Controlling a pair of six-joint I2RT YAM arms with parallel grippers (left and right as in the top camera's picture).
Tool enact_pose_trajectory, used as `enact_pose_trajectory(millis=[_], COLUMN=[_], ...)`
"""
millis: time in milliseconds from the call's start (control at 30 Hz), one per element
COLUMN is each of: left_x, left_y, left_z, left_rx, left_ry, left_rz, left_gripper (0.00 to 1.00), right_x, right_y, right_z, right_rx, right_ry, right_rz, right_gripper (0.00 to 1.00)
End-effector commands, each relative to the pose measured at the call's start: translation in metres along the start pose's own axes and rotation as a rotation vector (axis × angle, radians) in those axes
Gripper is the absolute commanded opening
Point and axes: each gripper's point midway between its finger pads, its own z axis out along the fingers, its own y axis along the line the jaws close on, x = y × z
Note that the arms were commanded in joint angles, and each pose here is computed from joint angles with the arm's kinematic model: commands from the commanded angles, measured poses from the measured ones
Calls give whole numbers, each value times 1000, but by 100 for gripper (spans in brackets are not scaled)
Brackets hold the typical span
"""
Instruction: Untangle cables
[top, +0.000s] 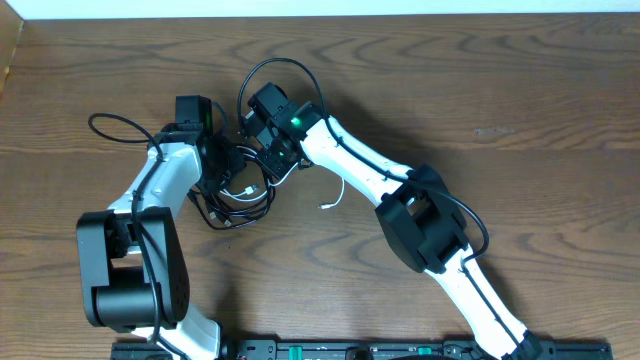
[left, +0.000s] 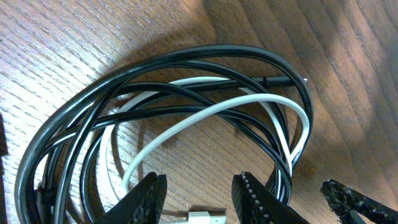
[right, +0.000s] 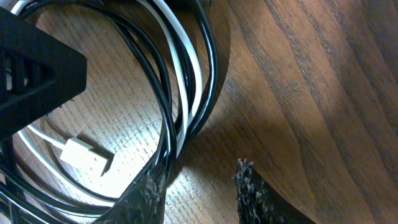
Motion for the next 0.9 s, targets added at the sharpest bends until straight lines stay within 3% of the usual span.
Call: enact_pose_trajectory(millis=[0,333,800,867], left_x=[2,2,2,5], left_y=[4,4,3,-1], left_z=[5,5,5,5], left_rx=[-13,-14,-11,16], left_ry=[11,12,14,32], left_rz=[6,6,6,11], left_gripper=[39,39,40,47], right_x=[-9,11,42,45], right_y=[10,6,-56,-76], right_z=[-13,15,32,24], right_rx=[-12,28,347,460], right_ry=[-27,41,144,148], right_rz=[-25,-26,47,72], right_gripper=[33,32,31,31])
